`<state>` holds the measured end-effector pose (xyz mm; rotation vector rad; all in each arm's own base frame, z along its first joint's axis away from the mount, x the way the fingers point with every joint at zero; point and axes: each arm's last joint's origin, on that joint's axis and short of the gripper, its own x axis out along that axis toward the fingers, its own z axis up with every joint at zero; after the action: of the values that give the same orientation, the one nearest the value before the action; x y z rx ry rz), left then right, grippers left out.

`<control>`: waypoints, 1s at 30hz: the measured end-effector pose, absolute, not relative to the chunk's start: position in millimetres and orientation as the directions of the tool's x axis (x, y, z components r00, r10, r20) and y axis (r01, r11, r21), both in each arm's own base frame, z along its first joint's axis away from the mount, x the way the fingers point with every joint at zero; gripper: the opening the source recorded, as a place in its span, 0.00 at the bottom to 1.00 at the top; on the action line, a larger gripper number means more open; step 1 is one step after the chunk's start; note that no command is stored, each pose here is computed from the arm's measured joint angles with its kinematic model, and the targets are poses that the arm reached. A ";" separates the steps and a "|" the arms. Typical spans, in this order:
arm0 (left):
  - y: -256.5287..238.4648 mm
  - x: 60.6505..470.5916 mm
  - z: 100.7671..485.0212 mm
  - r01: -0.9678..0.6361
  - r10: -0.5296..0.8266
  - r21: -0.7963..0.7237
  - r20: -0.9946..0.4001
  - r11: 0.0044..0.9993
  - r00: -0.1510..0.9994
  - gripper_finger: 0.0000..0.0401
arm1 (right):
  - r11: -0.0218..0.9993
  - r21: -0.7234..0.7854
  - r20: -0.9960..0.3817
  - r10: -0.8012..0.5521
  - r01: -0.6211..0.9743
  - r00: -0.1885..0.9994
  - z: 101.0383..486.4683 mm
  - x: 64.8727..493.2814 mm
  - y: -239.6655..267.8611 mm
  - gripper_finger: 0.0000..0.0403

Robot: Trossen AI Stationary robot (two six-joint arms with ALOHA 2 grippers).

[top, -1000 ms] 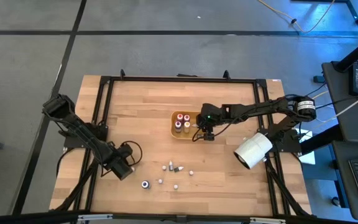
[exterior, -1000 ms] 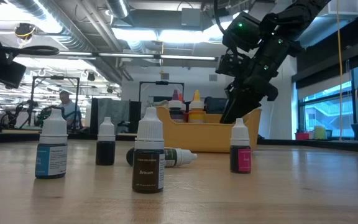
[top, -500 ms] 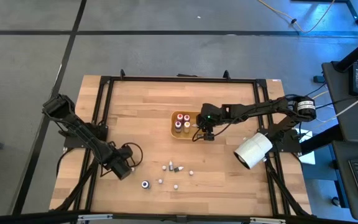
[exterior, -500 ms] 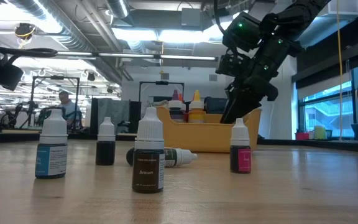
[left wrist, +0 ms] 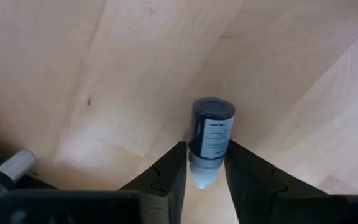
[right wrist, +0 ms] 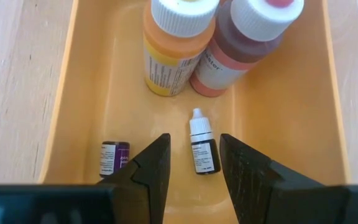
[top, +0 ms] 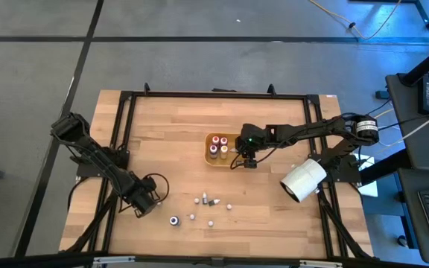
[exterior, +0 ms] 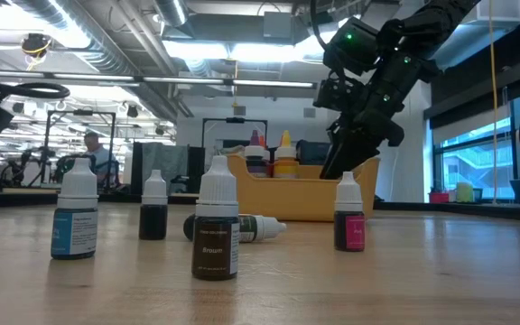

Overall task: Pick & Place food coloring
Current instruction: Put the small red food coloring bottle into the yellow bin

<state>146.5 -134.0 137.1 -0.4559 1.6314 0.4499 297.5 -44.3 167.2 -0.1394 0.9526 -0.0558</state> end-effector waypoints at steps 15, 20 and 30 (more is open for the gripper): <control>-131.6 150.2 149.7 -0.535 0.079 0.043 -0.996 0.843 0.045 0.15 | 0.983 -0.180 -0.664 -0.086 -0.047 0.743 213.3 291.4 -22.6 0.35; -124.4 155.1 173.0 -0.550 0.259 0.073 -0.928 0.832 0.269 0.15 | 0.977 -0.152 -0.547 0.041 -0.148 0.836 229.1 296.9 -1.4 0.35; -115.5 181.9 206.4 -0.531 0.456 0.049 -0.582 0.846 0.673 0.15 | 0.960 -0.172 -0.312 0.158 -0.219 0.937 250.2 308.4 19.6 0.35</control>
<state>181.9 -115.5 206.4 -0.1285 0.6191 0.5572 308.4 19.6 250.2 -0.2063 0.3007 0.1943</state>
